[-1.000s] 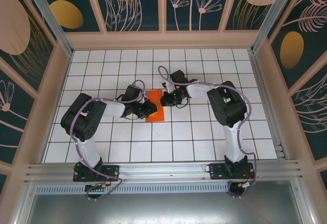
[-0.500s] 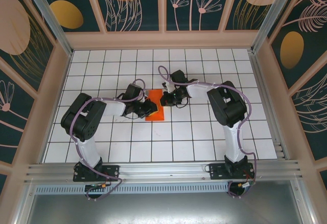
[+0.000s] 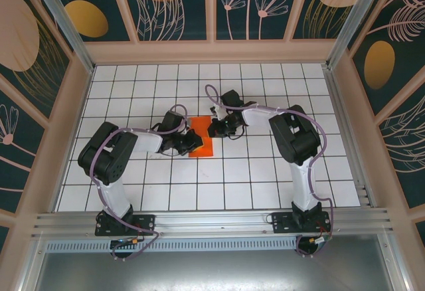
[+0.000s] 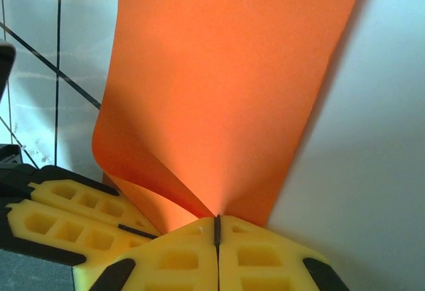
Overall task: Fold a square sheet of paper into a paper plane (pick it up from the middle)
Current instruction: Fold the triangle a second time at the center of the table.
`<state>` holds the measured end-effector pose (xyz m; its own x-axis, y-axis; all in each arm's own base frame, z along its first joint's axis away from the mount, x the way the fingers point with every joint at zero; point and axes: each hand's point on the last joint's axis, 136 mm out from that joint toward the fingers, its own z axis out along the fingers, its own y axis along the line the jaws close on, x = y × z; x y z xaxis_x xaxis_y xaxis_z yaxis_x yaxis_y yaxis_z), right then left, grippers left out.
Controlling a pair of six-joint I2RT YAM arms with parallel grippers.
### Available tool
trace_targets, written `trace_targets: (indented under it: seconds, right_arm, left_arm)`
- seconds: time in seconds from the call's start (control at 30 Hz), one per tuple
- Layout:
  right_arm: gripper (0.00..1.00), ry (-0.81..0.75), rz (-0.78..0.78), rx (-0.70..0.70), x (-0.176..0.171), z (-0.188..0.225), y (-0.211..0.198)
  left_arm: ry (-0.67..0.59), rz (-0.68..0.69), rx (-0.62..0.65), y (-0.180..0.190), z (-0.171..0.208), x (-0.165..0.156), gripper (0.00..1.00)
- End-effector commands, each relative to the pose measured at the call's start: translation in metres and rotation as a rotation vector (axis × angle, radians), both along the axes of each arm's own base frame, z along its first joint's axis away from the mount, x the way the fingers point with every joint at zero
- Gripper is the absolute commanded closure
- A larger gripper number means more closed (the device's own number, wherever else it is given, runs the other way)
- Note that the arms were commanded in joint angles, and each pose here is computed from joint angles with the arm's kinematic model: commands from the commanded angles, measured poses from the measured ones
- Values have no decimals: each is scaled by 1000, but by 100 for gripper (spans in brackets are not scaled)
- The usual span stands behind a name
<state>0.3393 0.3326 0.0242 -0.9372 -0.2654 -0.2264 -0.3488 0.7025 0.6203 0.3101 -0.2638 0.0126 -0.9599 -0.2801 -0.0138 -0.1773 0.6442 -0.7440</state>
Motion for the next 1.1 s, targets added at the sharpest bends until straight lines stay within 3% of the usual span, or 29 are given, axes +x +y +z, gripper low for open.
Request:
trace_targets:
  seconds: [0.0, 0.13, 0.23, 0.43, 0.6, 1.07]
  right_arm:
    - [84, -46, -41, 7, 16, 24, 3]
    - [74, -111, -122, -5, 30, 55, -4]
    - [72, -143, -176, -32, 33, 63, -12]
    - [85, -69, -137, -16, 4, 44, 2]
    - [94, -29, -119, -4, -1, 28, 12]
    - [98, 36, -89, -87, -15, -17, 1]
  left_arm:
    - [126, 62, 112, 24, -34, -25, 91]
    - [138, 72, 124, 27, -38, -27, 91]
    - [136, 77, 128, 28, -38, -26, 91]
    - [135, 84, 128, 28, -39, -25, 92]
    - [128, 86, 124, 28, -37, -24, 92]
    - [112, 81, 102, 22, -27, -17, 92]
